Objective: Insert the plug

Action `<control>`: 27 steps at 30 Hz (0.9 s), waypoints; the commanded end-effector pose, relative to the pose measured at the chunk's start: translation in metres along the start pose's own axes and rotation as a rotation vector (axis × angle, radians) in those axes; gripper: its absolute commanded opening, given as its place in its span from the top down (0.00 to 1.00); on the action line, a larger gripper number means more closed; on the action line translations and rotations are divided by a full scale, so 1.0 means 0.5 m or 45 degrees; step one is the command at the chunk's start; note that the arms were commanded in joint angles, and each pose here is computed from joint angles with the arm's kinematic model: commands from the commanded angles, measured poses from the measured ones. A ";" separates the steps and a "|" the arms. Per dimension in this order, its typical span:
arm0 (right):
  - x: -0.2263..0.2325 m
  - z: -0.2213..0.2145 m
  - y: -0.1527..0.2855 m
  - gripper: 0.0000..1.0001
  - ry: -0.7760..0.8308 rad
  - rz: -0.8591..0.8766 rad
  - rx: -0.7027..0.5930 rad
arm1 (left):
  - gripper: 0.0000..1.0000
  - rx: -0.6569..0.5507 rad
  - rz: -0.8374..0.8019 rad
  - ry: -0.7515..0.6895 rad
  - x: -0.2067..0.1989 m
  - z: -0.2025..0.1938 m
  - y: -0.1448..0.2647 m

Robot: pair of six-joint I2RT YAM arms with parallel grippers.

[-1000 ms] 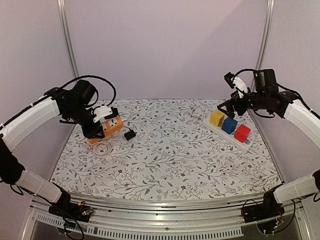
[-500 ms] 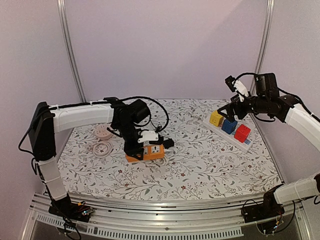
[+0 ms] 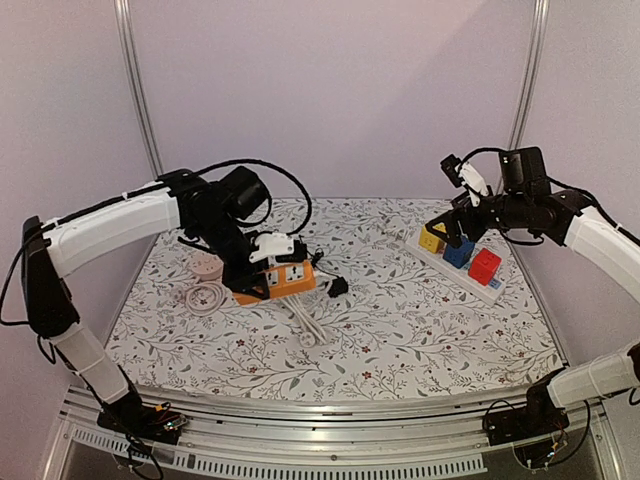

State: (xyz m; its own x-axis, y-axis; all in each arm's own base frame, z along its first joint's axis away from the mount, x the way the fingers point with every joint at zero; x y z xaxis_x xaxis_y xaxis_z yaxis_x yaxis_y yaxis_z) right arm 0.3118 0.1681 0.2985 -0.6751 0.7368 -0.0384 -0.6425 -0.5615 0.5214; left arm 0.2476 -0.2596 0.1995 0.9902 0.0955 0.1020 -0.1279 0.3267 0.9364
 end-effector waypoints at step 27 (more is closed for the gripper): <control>0.088 -0.023 -0.093 0.01 -0.008 0.104 0.156 | 1.00 0.097 0.031 0.089 0.062 -0.095 -0.136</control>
State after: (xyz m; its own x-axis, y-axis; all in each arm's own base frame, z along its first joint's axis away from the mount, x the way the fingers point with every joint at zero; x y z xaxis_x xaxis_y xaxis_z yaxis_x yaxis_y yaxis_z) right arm 0.3069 0.2124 0.2758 -0.7299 0.6835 -0.0060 -0.5574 -0.5901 0.5840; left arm 0.3363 -0.2030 0.1413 0.9199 0.3556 0.1653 -0.2331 0.1567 0.9598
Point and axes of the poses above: each gripper's point midway between its finger pads, its own y axis back along the fingers, its own x axis along the line the jaws close on, z = x × y, the point moved 4 cm from there along y, back along the fingers, and after that the axes turned 1 degree about -y, right-handed, at the moved point
